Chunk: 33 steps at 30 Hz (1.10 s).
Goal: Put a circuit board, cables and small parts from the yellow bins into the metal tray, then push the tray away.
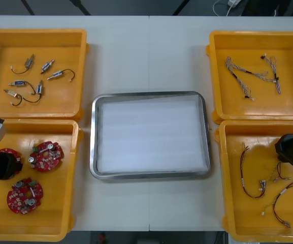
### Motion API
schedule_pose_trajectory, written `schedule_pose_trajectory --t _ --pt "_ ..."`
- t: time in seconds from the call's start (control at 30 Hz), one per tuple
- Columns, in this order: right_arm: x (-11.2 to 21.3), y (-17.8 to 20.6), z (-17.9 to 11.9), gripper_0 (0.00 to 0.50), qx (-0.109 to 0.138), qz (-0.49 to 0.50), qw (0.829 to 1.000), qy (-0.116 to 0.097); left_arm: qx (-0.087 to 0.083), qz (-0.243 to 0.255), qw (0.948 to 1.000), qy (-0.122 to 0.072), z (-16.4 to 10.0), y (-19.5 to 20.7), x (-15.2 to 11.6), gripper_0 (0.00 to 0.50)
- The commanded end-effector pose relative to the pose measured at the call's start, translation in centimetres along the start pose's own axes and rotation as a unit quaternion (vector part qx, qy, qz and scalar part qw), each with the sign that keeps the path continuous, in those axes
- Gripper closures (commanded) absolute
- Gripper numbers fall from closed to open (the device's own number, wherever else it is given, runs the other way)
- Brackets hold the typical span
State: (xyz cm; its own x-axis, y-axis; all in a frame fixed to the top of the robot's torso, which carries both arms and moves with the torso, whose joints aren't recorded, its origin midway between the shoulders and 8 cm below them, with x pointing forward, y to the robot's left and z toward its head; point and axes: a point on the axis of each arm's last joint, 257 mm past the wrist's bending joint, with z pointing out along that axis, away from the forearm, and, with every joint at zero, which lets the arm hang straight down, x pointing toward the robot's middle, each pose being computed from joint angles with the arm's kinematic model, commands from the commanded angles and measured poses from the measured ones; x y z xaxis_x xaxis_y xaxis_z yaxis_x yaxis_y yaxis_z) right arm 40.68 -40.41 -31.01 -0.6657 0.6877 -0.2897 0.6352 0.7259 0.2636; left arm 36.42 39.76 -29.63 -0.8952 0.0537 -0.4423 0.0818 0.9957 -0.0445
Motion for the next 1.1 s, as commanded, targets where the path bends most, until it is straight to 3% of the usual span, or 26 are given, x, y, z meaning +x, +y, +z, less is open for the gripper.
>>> schedule_pose_trajectory --t 0.03,0.33,0.53,0.6,0.67,0.7,0.83,0.97,1.1 --pt "-0.3 0.5 -2.5 0.500 0.000 -0.029 1.000 -0.003 0.003 -0.071 0.9974 0.005 0.9 -0.7 1.2 0.000" --pt "-1.8 1.0 -7.9 0.500 0.001 -0.055 0.998 -0.028 0.001 -0.076 0.9971 0.001 1.2 -0.9 1.1 0.000" --pt "-1.7 1.4 -11.0 0.500 0.007 -0.076 0.997 -0.032 -0.001 -0.076 0.9971 0.004 1.4 -1.0 1.3 0.000" --pt "-1.6 1.4 -12.0 0.500 0.009 -0.082 0.996 -0.033 0.000 -0.075 0.9971 0.001 1.4 -1.0 1.1 0.059" --pt "-1.2 1.5 -13.1 0.500 0.014 -0.096 0.995 -0.034 0.001 -0.077 0.9970 -0.002 1.5 -1.1 1.1 0.169" --pt "-1.2 1.7 -13.4 0.500 0.013 -0.101 0.994 -0.036 0.001 -0.077 0.9970 -0.002 1.5 -1.1 1.1 0.201" --pt "-1.7 3.6 -15.1 0.500 -0.004 -0.146 0.987 -0.060 -0.001 -0.077 0.9971 -0.003 1.5 -1.0 1.0 0.422" --pt "-1.6 4.9 -16.2 0.500 -0.016 -0.215 0.974 -0.070 -0.002 -0.076 0.9971 -0.007 1.4 -0.9 0.8 0.492" --pt "-0.4 5.9 -17.0 0.500 -0.031 -0.286 0.955 -0.067 -0.005 -0.072 0.9973 -0.011 1.4 -0.8 0.6 0.500"
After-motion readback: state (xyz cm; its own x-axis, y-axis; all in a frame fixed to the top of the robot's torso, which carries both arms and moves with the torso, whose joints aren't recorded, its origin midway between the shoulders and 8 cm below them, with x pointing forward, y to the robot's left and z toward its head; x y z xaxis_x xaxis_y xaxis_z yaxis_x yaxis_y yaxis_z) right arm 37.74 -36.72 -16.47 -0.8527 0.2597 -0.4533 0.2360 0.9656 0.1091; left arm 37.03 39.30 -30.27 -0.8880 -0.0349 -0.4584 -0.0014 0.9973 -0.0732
